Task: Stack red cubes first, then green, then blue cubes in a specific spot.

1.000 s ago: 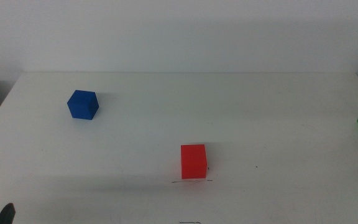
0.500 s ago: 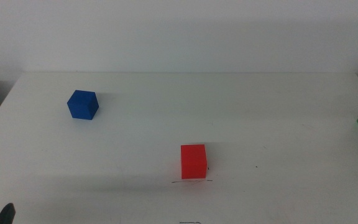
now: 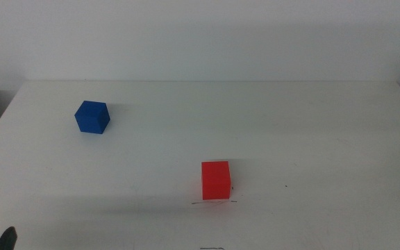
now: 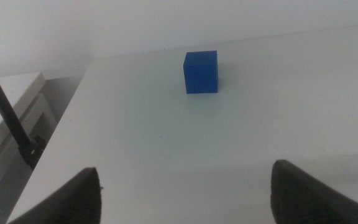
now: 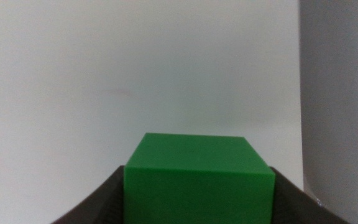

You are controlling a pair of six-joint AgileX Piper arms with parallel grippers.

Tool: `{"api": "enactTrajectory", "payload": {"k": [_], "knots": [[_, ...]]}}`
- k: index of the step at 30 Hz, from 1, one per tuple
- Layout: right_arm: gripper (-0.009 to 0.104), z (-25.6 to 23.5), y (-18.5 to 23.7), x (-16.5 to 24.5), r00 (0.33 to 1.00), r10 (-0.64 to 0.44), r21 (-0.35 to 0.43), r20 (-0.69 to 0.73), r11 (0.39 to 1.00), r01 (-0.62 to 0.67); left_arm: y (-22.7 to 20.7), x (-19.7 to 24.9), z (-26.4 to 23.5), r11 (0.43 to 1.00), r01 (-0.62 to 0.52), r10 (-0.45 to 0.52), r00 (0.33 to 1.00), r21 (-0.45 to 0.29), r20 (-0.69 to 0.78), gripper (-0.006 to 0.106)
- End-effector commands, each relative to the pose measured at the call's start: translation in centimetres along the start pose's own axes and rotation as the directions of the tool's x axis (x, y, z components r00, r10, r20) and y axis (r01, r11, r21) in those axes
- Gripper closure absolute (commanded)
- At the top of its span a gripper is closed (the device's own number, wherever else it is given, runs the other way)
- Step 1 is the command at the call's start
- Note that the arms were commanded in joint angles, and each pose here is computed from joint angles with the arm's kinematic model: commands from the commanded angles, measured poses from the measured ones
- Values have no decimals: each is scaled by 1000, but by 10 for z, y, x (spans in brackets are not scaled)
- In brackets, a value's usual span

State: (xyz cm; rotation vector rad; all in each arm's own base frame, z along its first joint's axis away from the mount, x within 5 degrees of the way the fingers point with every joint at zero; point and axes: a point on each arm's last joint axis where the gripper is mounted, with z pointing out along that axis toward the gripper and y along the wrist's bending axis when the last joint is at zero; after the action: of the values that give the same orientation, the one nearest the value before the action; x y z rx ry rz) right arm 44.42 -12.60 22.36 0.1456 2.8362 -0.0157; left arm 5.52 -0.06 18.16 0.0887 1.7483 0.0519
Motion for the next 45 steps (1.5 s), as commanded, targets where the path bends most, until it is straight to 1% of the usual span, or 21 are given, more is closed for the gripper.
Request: {"api": "enactTrajectory", "payload": {"k": [1, 3, 8, 11, 15, 20, 23, 28, 33, 36, 39, 45], "knots": [[96, -61, 7, 1, 992, 11, 24, 128, 1000, -14, 0, -9, -2, 1000, 8, -8, 994, 2, 107, 7], [96, -70, 20, 13, 991, 4, 23, 131, 1000, -7, 0, -9, -2, 1000, 8, -8, 994, 2, 107, 7], [96, -96, 64, 42, 984, 61, -2, 167, 998, -62, 0, -9, -2, 1000, 8, -8, 994, 2, 107, 7], [96, -117, 98, 50, 983, 33, 24, 178, 999, -37, 0, -9, -2, 1000, 8, -8, 994, 2, 107, 7], [96, -136, 148, 60, 982, -3, 28, 187, 1000, -2, 0, -9, -2, 1000, 7, -7, 994, 1, 107, 7], [96, -147, 218, 79, 979, -10, -62, 201, 998, 23, 0, -9, -2, 1000, 7, -7, 994, 1, 107, 7], [96, -152, 253, 94, 978, -24, -114, 206, 992, 48, 0, -9, -2, 1000, 7, -7, 994, 1, 107, 7], [96, -154, 289, 111, 980, -36, -170, 194, 983, 70, 0, -9, -2, 1000, 7, -7, 994, 1, 107, 7], [96, -158, 320, 125, 985, -78, -223, 152, 968, 111, 0, -9, -2, 1000, 7, -7, 994, 1, 107, 7], [96, -159, 335, 127, 985, -87, -211, 151, 970, 118, 0, -9, -2, 1000, 7, -7, 994, 1, 107, 7], [96, -153, 352, 130, 987, -104, -177, 122, 976, 125, 0, -9, -2, 1000, 7, -7, 994, 1, 107, 7], [96, -145, 383, 136, 984, -149, -189, 101, 968, 166, 0, -9, -2, 1000, 7, -7, 994, 1, 107, 7]]}}
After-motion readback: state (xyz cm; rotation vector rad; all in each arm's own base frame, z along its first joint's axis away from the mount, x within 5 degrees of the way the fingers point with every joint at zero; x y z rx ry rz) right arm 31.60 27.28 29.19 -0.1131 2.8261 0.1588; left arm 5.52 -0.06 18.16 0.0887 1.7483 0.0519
